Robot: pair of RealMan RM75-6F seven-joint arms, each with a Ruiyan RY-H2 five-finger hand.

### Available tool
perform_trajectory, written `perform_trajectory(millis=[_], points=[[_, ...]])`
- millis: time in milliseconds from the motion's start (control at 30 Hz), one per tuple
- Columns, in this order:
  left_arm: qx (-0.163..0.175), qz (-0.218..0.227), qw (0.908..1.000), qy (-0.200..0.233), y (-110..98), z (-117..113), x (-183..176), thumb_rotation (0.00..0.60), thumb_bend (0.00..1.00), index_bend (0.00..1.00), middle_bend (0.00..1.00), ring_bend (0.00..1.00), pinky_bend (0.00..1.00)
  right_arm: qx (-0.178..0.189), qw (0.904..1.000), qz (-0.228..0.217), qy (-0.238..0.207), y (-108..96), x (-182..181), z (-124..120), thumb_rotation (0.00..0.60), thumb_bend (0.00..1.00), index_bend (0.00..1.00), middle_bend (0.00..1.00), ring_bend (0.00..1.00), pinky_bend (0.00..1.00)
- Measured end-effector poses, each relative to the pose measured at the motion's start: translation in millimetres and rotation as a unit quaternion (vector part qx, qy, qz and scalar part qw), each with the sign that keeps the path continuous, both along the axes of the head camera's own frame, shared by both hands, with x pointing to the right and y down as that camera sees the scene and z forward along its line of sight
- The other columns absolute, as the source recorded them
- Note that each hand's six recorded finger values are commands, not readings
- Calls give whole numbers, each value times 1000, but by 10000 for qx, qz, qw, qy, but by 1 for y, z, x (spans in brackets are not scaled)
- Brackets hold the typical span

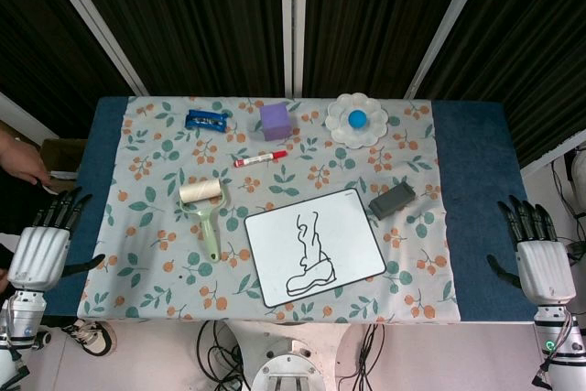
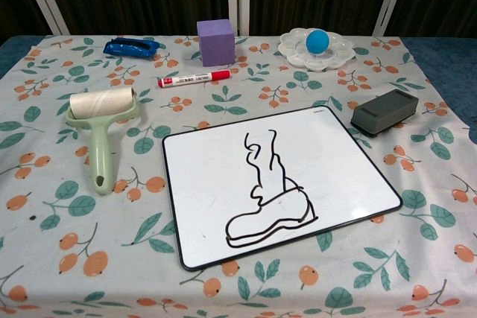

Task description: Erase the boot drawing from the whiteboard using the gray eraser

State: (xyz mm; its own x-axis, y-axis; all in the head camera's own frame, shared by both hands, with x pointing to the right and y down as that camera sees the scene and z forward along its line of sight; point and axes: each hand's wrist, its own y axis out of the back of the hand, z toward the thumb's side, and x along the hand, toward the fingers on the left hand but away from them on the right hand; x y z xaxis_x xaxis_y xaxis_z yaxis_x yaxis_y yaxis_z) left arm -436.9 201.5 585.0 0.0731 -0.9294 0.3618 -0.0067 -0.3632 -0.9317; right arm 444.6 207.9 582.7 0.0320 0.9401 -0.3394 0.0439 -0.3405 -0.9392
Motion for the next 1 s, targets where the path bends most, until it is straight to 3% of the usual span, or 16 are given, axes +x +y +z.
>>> perform_trajectory(millis=[633,833,1000], points=[[-37,59,9999,75,-2,-2,3,508,34,90,50,38,162,-99,9999,16,54,0,5,5,600,158,0,0,0,0],[-81,49,10000,19,-1,-1,2,505,33,89,50,37,162,-287,9984,-375,306,-16,4,13,600,166,0,0,0,0],[-67,17,10000,5,0,-2,2,508,33,90,50,38,162,-594,9905,-1011,712,-44,1,22,600,198,0,0,0,0]])
